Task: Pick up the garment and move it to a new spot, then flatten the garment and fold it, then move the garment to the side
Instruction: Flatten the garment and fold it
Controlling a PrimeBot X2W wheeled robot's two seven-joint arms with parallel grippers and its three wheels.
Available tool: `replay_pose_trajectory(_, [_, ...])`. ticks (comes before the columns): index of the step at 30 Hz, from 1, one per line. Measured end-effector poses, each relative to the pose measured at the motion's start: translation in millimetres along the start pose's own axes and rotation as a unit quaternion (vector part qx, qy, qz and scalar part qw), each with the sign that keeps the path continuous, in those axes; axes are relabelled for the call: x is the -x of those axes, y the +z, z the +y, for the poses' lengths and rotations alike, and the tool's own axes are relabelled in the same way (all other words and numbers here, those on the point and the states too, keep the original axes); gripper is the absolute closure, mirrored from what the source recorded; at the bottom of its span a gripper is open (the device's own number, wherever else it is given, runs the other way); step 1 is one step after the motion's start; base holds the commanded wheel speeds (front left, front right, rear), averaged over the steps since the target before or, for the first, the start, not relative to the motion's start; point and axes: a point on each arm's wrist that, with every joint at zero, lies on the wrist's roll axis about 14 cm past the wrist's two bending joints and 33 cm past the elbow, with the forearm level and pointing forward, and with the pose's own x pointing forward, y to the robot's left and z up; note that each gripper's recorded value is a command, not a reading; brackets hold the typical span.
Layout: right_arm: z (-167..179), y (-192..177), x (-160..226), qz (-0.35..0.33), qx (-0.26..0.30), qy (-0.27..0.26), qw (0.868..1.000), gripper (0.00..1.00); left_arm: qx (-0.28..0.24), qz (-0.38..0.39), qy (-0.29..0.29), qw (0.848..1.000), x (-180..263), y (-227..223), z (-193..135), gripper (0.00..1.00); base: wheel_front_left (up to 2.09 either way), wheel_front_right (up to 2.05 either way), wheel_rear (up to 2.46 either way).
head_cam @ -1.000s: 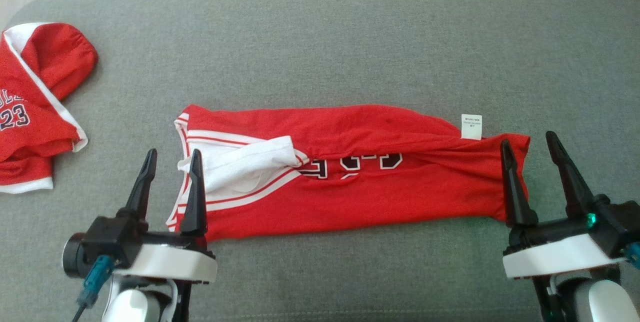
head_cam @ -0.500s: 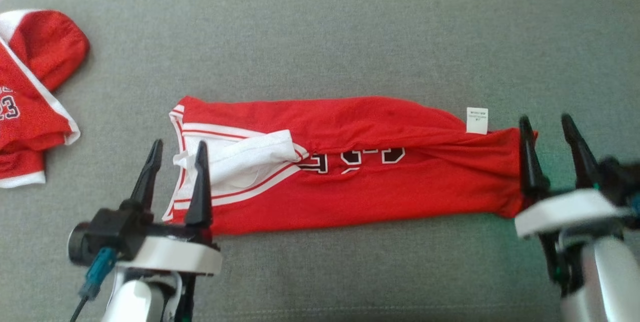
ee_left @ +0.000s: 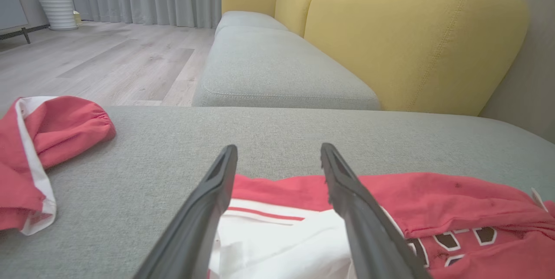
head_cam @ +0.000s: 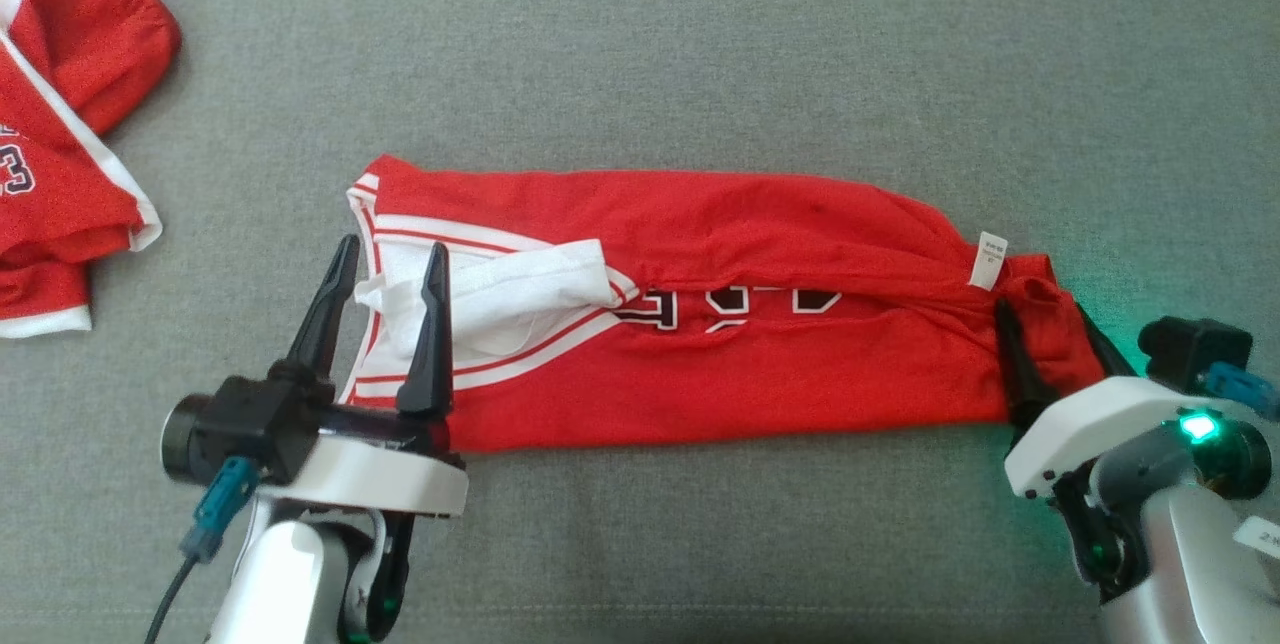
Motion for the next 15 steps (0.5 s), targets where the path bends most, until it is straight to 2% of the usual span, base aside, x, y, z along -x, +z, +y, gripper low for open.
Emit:
replay_pose_trajectory(3, [4.1,-2.2,0.1,0.013,-0.007,0.007,1.000,0.02,0.004,-0.002,-0.003,1.000,-3.7,0.2,-1.2,0.00,0.00,0.00,0.00])
replay_pose_trajectory(4, [6.6,-3.5,0.8,0.016,-0.009,0.011,1.000,0.55,0.005,-0.001,-0.002,1.000,-4.1,-0.4,-1.4,0.00,0.00,0.00,0.00])
replay_pose_trajectory(5, [9.3,-4.7,2.0,0.017,-0.009,0.015,1.000,1.00,0.006,-0.001,-0.002,1.000,-4.3,-0.8,-1.4,0.00,0.00,0.00,0.00])
replay_pose_trajectory(10, [14.1,0.3,6.1,0.002,-0.024,0.017,1.000,1.00,0.007,-0.002,0.000,1.000,-5.5,-0.3,0.4,0.00,0.00,0.00,0.00])
replay_pose_trajectory(15, [-13.6,16.3,11.2,-0.025,-0.038,-0.022,0.999,1.00,0.006,-0.006,-0.001,1.000,-6.4,1.9,0.0,0.00,0.00,0.00,0.00])
